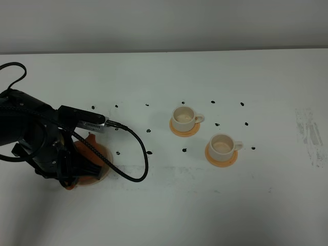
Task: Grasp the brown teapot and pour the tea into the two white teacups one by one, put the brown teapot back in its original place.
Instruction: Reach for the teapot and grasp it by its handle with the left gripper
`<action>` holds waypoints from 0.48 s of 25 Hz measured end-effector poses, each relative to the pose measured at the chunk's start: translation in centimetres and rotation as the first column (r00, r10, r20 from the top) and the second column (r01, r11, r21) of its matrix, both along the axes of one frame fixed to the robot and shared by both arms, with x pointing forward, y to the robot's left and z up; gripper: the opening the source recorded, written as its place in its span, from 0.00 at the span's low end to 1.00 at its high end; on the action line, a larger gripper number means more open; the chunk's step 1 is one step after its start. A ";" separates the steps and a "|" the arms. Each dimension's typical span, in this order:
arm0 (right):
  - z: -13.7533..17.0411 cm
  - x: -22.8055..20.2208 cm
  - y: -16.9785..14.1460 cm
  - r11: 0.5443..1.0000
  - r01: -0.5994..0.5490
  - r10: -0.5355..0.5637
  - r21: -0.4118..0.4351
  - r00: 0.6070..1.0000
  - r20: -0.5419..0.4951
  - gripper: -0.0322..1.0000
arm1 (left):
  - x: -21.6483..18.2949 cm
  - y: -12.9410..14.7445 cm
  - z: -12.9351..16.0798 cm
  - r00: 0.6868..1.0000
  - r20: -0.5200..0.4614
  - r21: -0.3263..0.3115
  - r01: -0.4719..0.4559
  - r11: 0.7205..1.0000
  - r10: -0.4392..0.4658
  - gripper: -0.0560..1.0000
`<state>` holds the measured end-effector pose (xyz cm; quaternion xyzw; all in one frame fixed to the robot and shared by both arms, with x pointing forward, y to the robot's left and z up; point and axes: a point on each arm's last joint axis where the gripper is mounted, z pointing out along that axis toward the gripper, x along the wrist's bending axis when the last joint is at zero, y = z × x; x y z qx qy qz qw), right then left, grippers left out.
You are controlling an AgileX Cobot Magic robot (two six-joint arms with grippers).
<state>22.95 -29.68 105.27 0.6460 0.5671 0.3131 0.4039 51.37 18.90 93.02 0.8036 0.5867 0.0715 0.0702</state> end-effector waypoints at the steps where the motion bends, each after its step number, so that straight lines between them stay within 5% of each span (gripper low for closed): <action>1: 0.0 0.0 0.0 1.000 0.000 0.000 0.000 1.000 0.000 0.48 | 0.0 0.0 0.0 1.000 -0.001 0.002 0.008 1.000 -0.008 0.25; 3: 0.0 0.0 0.0 1.000 0.000 0.000 0.000 1.000 0.000 0.48 | 0.0 0.0 0.0 1.000 -0.003 0.007 0.030 1.000 -0.030 0.14; 12: 0.0 0.0 0.0 1.000 0.000 0.000 0.000 1.000 0.000 0.48 | 0.0 0.0 0.0 0.997 -0.004 0.018 0.076 0.997 -0.076 0.13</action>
